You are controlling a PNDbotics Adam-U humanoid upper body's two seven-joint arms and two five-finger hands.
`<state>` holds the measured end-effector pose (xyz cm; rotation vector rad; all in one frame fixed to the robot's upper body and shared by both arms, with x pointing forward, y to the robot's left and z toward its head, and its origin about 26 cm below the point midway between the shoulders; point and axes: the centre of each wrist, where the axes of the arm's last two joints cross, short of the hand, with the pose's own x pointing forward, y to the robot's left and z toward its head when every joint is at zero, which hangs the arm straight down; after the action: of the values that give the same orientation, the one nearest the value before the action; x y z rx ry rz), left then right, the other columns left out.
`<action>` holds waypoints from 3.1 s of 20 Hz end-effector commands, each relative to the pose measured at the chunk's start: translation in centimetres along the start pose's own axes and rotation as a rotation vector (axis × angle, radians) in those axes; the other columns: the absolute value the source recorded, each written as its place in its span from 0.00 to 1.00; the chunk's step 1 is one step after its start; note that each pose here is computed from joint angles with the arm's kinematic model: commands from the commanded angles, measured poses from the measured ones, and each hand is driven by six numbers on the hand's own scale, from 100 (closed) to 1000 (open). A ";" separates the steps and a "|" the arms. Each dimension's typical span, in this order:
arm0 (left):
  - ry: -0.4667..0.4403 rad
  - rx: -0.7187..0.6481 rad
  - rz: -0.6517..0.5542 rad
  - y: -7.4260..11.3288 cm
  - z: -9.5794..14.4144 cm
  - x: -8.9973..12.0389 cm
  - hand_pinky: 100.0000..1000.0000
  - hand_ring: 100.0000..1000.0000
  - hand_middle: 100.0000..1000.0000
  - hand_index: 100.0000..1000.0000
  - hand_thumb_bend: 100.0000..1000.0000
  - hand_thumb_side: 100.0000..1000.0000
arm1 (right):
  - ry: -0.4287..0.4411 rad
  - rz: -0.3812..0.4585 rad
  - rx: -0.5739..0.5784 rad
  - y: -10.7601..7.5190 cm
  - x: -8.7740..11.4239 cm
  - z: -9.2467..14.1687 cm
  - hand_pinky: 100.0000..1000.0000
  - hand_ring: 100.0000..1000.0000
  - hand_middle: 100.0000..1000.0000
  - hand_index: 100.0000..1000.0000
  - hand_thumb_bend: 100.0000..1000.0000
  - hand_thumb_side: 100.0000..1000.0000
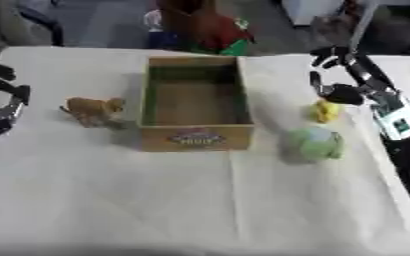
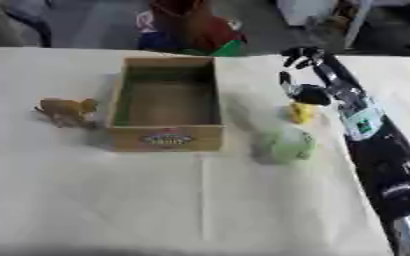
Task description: Pick up objects on the table and place them in the box.
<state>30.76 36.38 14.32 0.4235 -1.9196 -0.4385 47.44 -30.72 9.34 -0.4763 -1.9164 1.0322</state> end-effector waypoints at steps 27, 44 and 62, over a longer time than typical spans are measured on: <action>-0.016 0.010 -0.026 0.9 -0.2 0.5 0.72 0.52 0.53 0.62 0.22 0.00 | 0.313 0.269 0.328 -1.3 -2.6 2.8 0.72 0.89 0.72 0.83 0.00 0.25; -0.014 0.011 -0.024 0.9 -0.2 0.5 0.72 0.52 0.53 0.62 0.22 0.00 | 0.228 0.370 0.103 -1.9 -1.5 1.6 0.55 0.63 0.00 0.10 0.00 0.19; -0.013 0.013 -0.026 1.0 -0.1 0.4 0.72 0.52 0.53 0.62 0.22 0.00 | 0.248 0.382 0.413 -3.4 -1.2 1.5 0.75 0.89 0.81 0.94 0.00 0.43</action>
<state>30.74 36.50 14.12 0.4253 -1.9114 -0.4362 46.78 -33.01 8.82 -0.6480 -1.3808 1.4863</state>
